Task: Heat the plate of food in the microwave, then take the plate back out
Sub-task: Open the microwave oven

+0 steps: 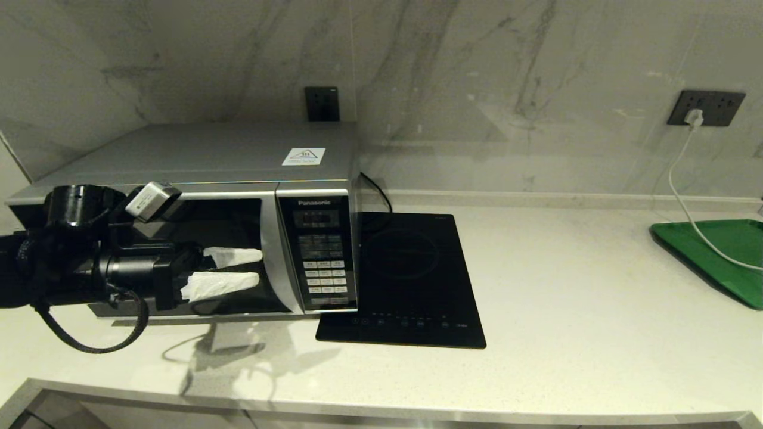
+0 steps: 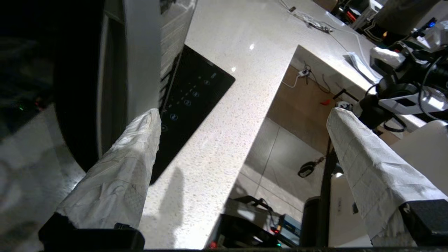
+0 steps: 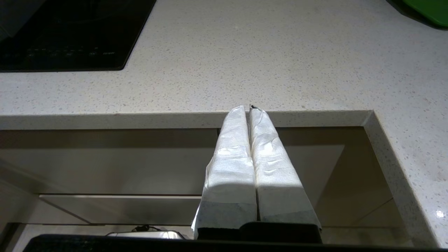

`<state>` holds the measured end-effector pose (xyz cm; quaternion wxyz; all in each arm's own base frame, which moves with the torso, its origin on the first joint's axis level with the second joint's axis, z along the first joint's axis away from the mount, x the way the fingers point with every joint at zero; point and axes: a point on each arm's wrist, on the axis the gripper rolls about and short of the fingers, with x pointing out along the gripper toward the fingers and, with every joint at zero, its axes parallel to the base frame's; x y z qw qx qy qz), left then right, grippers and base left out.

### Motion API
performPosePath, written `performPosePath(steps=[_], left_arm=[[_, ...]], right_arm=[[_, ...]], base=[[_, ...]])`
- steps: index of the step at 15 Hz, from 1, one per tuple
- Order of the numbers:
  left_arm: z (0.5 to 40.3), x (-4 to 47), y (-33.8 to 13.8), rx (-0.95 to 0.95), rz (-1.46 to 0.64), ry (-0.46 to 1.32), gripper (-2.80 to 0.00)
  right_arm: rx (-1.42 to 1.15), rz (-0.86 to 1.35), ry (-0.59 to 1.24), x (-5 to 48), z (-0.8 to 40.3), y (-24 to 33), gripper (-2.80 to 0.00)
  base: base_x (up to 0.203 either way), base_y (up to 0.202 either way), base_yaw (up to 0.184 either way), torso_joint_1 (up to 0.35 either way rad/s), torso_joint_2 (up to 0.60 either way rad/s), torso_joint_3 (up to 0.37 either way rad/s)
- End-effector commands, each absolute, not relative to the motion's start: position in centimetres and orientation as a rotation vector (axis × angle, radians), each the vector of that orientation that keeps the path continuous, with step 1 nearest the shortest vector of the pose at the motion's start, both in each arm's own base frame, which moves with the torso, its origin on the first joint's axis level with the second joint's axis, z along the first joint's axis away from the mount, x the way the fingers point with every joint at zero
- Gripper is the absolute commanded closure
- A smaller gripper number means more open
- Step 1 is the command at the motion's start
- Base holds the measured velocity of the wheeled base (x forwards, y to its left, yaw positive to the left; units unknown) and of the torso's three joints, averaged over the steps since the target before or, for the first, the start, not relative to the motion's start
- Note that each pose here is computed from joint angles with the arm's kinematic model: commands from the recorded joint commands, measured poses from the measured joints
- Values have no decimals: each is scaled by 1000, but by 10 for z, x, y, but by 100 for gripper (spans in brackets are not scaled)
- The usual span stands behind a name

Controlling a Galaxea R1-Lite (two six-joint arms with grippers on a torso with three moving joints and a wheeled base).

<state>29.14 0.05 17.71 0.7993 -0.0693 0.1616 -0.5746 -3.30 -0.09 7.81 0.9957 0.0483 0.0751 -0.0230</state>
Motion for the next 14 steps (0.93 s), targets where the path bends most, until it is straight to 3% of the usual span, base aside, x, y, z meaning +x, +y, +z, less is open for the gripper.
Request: performPosePath(steps=[1,14], left_arm=[[173,293,1,-143,-1240,334,-280],[157,292,8,-91,-1218,292,-280]], right_arm=[[98,-46,154,-33,78,-1,0],[98,-46,153,-33,78,-1,0]], base=[[0,0,0,0,0,0],[0,0,0,0,0,0]])
